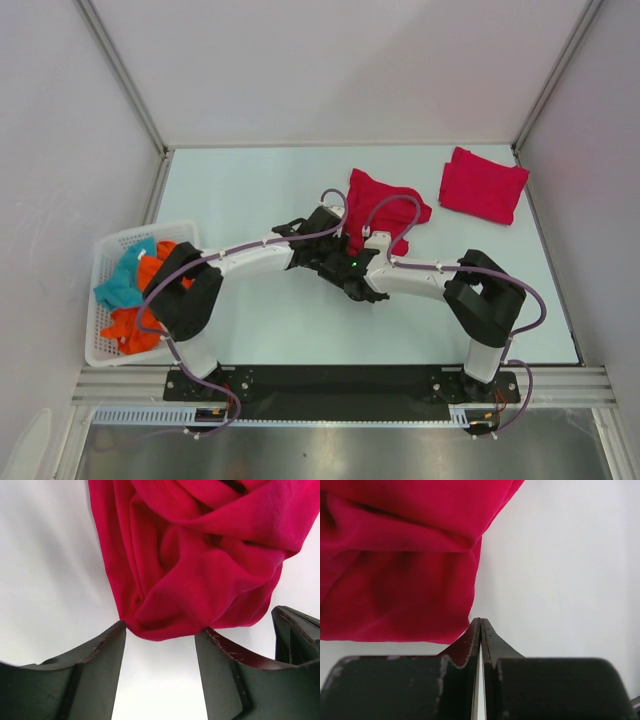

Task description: Fold and stack the t-shirts

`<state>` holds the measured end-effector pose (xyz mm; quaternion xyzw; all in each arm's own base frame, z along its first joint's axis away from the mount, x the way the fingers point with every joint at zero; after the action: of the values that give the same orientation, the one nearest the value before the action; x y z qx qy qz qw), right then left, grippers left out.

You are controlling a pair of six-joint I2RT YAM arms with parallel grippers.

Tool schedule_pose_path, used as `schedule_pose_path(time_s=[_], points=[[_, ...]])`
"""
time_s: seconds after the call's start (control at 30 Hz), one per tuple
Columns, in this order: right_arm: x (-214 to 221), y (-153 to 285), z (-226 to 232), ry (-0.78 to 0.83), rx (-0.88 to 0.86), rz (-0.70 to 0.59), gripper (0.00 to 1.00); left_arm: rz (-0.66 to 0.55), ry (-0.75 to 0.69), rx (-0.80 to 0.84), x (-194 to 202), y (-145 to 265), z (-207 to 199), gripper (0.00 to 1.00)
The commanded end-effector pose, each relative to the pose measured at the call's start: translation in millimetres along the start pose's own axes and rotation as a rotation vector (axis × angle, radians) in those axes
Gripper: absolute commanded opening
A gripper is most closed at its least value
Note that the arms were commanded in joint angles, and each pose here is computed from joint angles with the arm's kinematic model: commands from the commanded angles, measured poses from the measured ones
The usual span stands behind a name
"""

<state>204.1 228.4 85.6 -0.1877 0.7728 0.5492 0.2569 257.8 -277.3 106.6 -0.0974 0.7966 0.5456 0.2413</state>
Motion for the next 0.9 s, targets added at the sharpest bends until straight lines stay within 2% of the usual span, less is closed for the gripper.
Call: schedule_pose_path(time_s=[0.0,0.03,0.07,0.3,0.33,0.43,0.5,0.53,0.87], points=[[-7.7,3.9,-0.5,-0.015,-0.008,-0.044,0.03,-0.005,-0.019,0.049,-0.8,-3.0,-7.7,0.56],[-8.4,4.5,-0.7,-0.017,-0.009,-0.046,0.03,-0.005,-0.020,0.055,-0.7,-3.7,-8.2,0.54],[-8.2,4.6,-1.6,-0.016,-0.006,-0.047,0.03,-0.005,-0.022,0.062,-0.5,-4.4,-8.8,0.47],[-7.5,4.9,-4.8,-0.010,-0.003,-0.048,0.01,-0.006,-0.030,0.071,1.2,-7.1,-8.5,0.31],[-7.4,5.6,-4.4,-0.009,-0.006,-0.048,0.00,-0.005,-0.030,0.071,1.7,-6.8,-8.2,0.24],[-7.6,7.3,-3.6,-0.010,-0.019,-0.055,0.00,-0.002,-0.030,0.066,3.7,-6.0,-6.5,0.13],[-7.8,11.1,-3.5,-0.008,-0.032,-0.065,0.00,-0.001,-0.030,0.056,5.1,-3.6,-3.9,0.11],[-7.9,12.7,-4.3,-0.013,-0.033,-0.068,0.00,-0.005,-0.030,0.050,4.8,-2.0,-3.1,0.05],[7.4,23.3,-46.7,-0.040,0.052,-0.087,0.00,-0.025,-0.014,-0.008,10.1,18.4,13.5,0.00]])
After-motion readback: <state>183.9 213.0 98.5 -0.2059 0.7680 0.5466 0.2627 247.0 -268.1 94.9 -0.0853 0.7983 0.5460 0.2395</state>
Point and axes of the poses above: each gripper's point midway between its finger pads, its own y axis back along the fingers, its own z axis along the line the jaws close on, x = y × z, the point moved 6 cm from there along y, back along the fingers, and after that the axes turned 5 degrees about y, right-handed, at the moved point
